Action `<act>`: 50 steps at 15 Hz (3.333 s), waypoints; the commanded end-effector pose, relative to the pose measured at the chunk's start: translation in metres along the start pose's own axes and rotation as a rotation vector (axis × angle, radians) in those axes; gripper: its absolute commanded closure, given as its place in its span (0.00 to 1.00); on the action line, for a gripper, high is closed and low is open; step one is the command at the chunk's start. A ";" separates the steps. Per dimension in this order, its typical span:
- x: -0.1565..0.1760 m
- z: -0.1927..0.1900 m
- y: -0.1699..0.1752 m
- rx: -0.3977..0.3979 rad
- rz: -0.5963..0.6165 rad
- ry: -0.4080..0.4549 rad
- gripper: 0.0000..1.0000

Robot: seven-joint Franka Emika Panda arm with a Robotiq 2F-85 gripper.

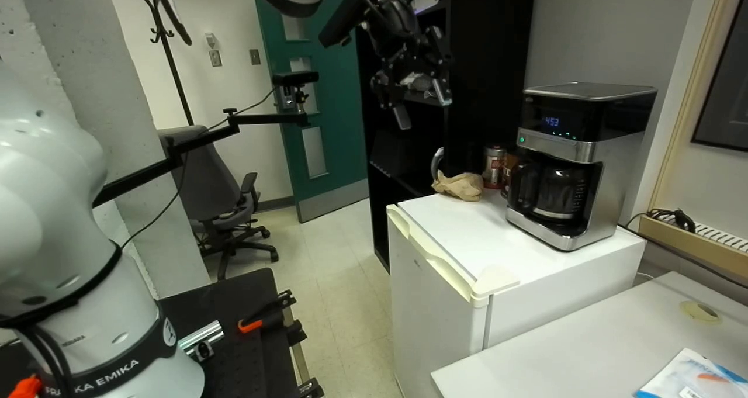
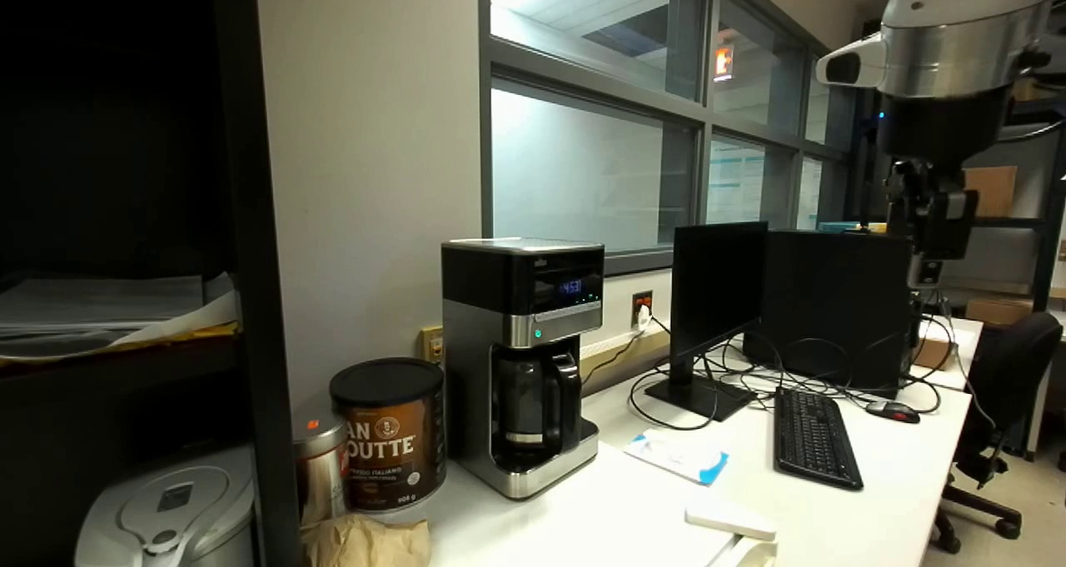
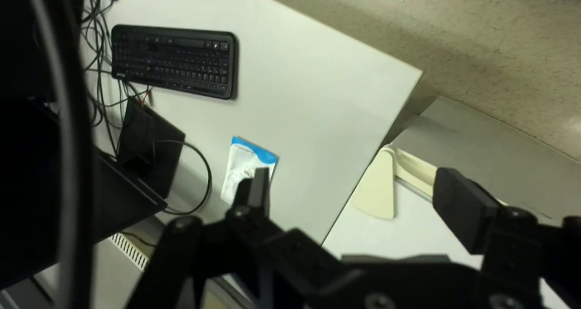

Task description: Press the button on the coffee machine

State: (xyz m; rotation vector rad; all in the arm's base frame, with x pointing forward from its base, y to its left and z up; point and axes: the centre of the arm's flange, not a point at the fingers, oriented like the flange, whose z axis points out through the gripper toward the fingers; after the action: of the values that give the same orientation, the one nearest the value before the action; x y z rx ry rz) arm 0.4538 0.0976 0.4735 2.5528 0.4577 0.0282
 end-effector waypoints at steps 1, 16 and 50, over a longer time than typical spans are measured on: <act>0.006 0.030 0.018 -0.068 -0.067 0.137 0.42; 0.067 0.096 0.014 -0.066 -0.233 0.699 1.00; 0.196 0.172 0.012 -0.298 -0.101 0.910 1.00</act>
State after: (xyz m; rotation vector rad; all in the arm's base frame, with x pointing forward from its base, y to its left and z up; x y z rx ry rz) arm 0.6520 0.0641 0.3241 2.1108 0.8502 1.1097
